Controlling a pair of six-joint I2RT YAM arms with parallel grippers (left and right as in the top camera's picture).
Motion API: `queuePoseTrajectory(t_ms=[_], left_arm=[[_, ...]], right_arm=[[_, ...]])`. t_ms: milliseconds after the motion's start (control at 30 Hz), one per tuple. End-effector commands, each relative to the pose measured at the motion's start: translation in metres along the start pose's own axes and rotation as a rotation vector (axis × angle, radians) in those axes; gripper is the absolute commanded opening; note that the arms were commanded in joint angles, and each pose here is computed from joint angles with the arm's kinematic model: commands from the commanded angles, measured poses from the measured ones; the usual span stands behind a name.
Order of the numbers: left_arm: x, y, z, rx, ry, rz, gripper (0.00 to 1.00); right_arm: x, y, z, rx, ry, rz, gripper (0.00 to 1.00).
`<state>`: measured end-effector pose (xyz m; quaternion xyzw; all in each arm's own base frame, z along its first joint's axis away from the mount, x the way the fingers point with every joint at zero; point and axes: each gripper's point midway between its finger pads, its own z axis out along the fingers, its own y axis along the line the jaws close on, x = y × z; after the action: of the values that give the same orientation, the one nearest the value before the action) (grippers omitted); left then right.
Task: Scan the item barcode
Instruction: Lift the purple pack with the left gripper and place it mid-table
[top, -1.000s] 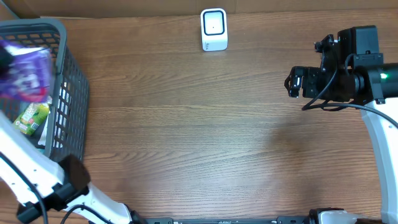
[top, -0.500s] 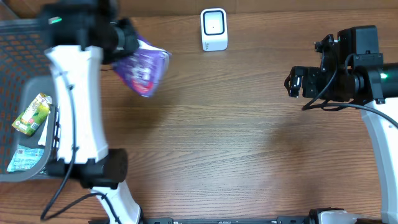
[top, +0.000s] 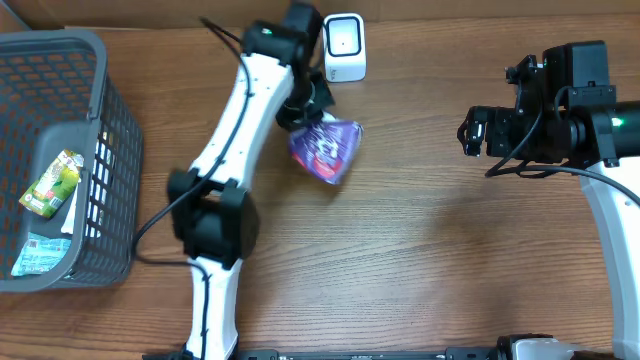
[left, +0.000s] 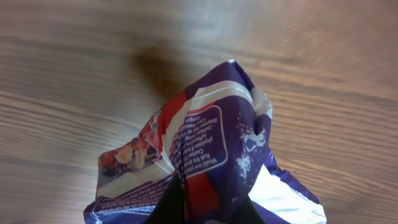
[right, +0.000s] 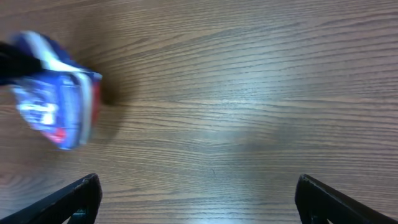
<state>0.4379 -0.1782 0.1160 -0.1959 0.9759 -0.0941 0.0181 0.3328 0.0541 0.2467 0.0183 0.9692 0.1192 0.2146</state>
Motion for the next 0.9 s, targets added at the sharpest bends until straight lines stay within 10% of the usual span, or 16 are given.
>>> queuePoseTrajectory(t_ms=[0,200,500,633,867], left_arm=[[0.019,-0.011,0.037,0.035,0.147,-0.056,0.04],[0.029,-0.019,0.060,0.069,0.236,-0.036,0.04],[0.010,-0.020,0.040,0.078,0.140,0.194,0.50],[-0.027,-0.014,-0.029,0.035,-0.060,0.238,0.96],[-0.063,0.005,-0.191,0.150,-0.483,0.328,1.00]], right_arm=[[-0.005,0.001,-0.003,-0.001,-0.015,-0.003,1.00],[-0.005,0.001,-0.003,-0.001,-0.016,-0.003,1.00],[-0.007,0.002,-0.003,-0.002,-0.020,-0.004,1.00],[-0.007,0.002,-0.003,-0.002,-0.020,-0.004,1.00],[-0.008,0.003,-0.003,-0.011,-0.027,-0.002,1.00]])
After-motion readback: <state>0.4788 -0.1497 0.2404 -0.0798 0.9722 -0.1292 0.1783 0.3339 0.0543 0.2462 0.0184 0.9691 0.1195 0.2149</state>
